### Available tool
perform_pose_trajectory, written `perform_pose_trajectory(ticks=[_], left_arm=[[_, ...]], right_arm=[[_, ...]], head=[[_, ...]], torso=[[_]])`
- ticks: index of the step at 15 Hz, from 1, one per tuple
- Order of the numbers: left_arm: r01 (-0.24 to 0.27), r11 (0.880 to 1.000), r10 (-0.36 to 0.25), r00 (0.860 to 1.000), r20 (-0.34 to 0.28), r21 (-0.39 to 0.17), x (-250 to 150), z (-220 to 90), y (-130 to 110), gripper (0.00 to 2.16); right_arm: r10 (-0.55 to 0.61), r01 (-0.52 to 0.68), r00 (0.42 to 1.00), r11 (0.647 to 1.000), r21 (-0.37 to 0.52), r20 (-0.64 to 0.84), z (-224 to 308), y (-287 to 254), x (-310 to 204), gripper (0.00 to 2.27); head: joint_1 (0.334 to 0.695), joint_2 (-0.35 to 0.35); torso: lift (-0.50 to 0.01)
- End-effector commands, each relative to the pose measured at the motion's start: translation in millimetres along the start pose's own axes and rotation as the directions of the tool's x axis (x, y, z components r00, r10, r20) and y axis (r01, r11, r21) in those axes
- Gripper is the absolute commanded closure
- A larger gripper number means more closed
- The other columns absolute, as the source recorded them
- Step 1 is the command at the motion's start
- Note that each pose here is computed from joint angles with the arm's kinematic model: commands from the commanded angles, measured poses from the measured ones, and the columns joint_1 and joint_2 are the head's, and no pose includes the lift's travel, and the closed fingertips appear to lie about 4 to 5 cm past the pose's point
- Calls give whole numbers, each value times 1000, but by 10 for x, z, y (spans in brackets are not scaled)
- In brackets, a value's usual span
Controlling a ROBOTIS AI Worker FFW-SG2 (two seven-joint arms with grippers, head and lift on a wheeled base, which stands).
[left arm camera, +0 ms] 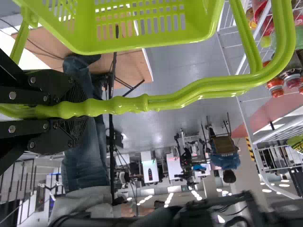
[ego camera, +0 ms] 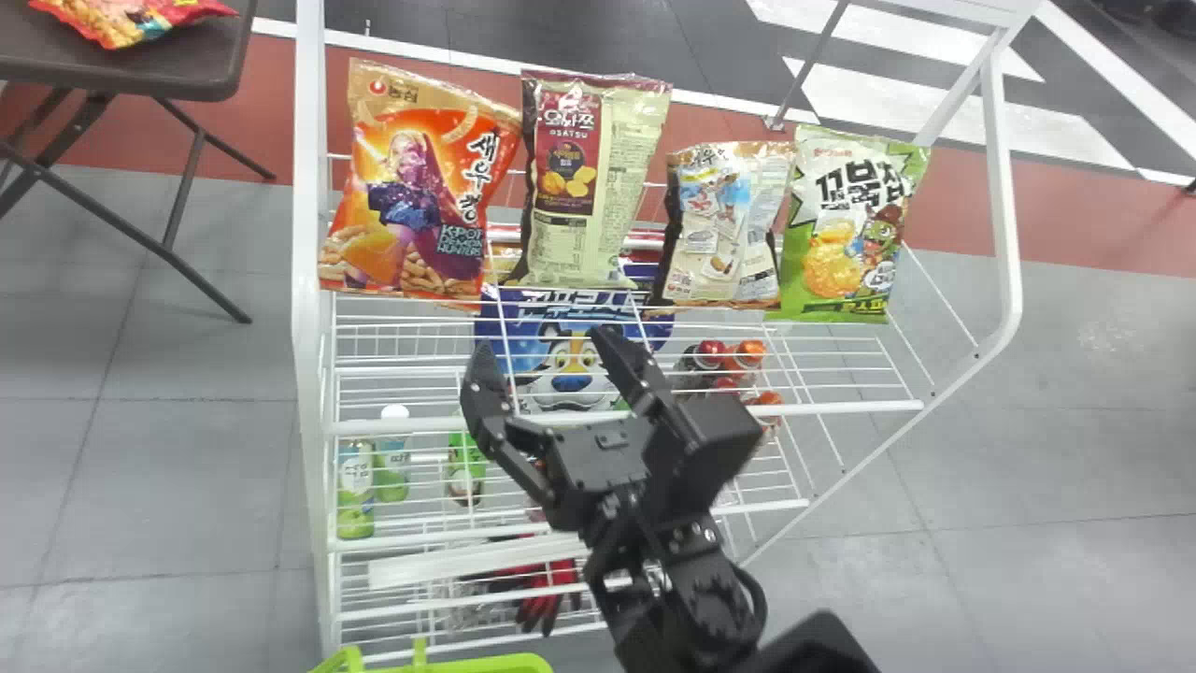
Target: Hold basket handle with left hand then pick Saewookkang with right hand and place into basket
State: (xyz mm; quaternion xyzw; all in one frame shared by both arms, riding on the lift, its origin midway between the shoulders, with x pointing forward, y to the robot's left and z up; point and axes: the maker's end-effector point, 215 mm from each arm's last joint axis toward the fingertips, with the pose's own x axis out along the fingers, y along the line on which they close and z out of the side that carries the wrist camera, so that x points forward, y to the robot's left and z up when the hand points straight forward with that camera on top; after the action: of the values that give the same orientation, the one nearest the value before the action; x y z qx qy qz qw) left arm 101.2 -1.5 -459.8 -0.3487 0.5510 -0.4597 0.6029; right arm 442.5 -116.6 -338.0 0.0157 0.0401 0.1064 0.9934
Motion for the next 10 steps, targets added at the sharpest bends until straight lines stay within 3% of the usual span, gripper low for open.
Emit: perform_pose_trajectory(ticks=[1,6,10], left_arm=[[-3,1000,3,1000,-3,-10,2,-27,37,1764],[2,1000,-2,1000,-11,-14,36,-11,70,1764],[-8,1000,8,1000,-12,-15,19,-7,99,1764]], right_arm=[[12,-12,1000,1000,-7,3,-43,68,287,97],[26,-25,999,999,-39,35,100,172,985,97],[26,-24,999,998,-64,23,133,125,1417,97]], head=[[695,-275],[695,-173],[695,-144]], torso=[[-19],[-19],[-19]])
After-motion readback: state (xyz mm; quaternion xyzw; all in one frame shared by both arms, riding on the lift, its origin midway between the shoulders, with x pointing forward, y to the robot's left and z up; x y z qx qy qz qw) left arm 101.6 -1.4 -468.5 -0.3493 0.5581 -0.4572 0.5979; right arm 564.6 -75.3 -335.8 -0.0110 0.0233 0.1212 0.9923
